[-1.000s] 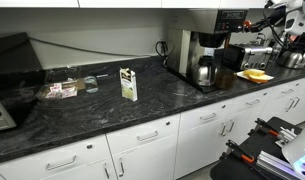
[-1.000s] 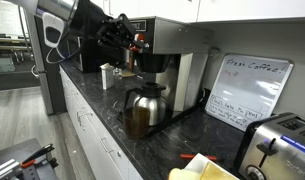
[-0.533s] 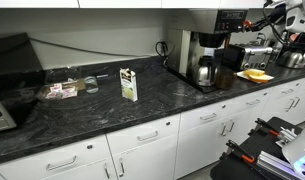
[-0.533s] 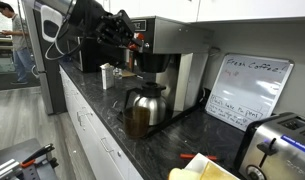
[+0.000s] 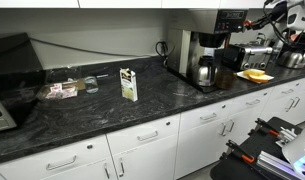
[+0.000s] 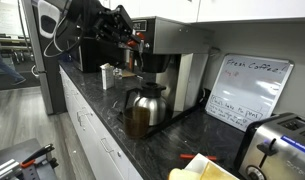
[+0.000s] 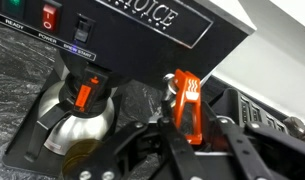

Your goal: Use the coffee machine to put some water in the cup

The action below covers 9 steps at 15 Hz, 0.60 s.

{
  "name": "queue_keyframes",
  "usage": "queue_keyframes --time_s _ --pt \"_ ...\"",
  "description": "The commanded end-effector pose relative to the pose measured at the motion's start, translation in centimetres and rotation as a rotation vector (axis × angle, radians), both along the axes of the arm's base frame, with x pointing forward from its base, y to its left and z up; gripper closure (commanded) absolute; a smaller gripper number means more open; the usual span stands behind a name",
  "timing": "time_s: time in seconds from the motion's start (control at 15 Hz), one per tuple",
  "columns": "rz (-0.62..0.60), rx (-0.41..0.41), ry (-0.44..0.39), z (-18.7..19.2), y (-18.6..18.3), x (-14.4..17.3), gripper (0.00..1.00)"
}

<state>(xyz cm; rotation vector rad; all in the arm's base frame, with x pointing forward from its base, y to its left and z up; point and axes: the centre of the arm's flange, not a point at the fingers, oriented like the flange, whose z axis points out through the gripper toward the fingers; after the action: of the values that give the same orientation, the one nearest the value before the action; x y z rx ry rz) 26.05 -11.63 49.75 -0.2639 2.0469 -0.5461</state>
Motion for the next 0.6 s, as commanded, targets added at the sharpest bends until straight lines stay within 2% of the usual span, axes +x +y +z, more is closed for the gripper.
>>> queue_keyframes --time_s 0.0,0.53 --pt "0.002 -0.035 -0.022 2.13 -0.08 -0.17 0.93" --pt "0.002 -0.037 -0.028 2.28 0.14 -0.24 0.93"
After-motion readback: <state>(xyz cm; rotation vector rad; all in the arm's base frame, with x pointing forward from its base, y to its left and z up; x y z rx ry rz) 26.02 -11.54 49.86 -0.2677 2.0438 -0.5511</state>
